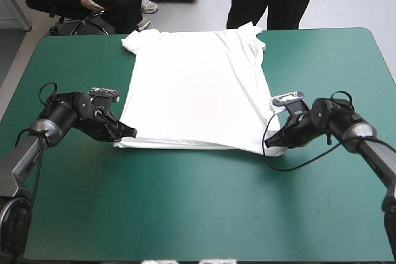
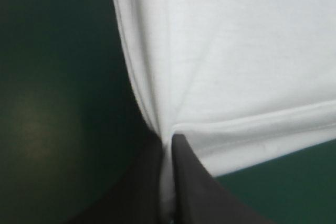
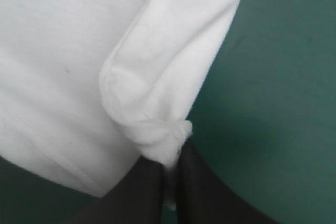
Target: Fold the cloth
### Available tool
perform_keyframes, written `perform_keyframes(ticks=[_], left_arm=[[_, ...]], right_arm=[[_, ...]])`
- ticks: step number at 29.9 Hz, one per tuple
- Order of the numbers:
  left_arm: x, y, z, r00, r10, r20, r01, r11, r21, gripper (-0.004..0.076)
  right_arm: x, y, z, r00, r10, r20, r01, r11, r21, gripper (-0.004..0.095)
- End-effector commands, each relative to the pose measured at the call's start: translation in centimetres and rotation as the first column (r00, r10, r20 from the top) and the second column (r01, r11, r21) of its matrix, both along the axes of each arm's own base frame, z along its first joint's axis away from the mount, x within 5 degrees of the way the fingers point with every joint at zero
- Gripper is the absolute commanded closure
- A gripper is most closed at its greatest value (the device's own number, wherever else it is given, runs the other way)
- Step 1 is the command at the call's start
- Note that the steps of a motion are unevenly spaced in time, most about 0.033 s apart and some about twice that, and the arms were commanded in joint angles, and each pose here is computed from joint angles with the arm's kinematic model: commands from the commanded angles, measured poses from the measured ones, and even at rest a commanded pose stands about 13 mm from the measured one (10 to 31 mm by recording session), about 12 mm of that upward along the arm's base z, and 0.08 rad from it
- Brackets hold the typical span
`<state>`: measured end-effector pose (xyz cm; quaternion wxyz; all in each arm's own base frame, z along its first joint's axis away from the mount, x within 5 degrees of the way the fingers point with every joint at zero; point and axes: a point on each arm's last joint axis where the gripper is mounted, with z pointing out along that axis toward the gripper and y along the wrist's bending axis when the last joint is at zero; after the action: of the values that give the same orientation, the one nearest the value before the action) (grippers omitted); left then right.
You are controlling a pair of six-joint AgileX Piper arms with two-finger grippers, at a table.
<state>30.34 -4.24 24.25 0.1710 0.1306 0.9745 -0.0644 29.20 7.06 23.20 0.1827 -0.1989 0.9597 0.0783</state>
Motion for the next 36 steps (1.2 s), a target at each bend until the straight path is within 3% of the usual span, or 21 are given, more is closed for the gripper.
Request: perform_keyframes(ticks=[1, 10, 18, 25, 36], left_arm=[[-2.0, 0.0, 2.4, 0.999, -0.018, 0.047, 0.019, 1.000, -0.013, 0.0741], [-8.2, 0.4, 1.8, 1.000, -0.024, -0.009, 0.023, 0.999, -0.028, 0.0741], [-13.8, 0.7, 0.8, 1.000, -0.010, -0.001, 0.010, 0.998, -0.069, 0.0741], [-15.4, 0.7, -0.8, 0.997, -0.019, -0.075, 0.012, 0.997, -0.083, 0.0741], [-15.4, 0.6, -0.9, 0.997, -0.035, -0.073, 0.029, 0.996, -0.088, 0.0739]], right_arm=[[-3.0, -0.8, 1.6, 0.997, -0.009, 0.079, 0.009, 1.000, 0.009, 0.0908], [-10.6, -2.5, 2.4, 0.989, -0.093, 0.112, 0.092, 0.996, 0.019, 0.0908], [-14.3, -3.1, 1.8, 0.992, -0.114, 0.053, 0.113, 0.993, 0.028, 0.0908], [-15.0, -2.9, 1.0, 0.993, -0.115, -0.028, 0.116, 0.992, 0.046, 0.0908], [-14.9, -2.9, 1.1, 0.995, -0.101, -0.016, 0.101, 0.994, 0.047, 0.0897]])
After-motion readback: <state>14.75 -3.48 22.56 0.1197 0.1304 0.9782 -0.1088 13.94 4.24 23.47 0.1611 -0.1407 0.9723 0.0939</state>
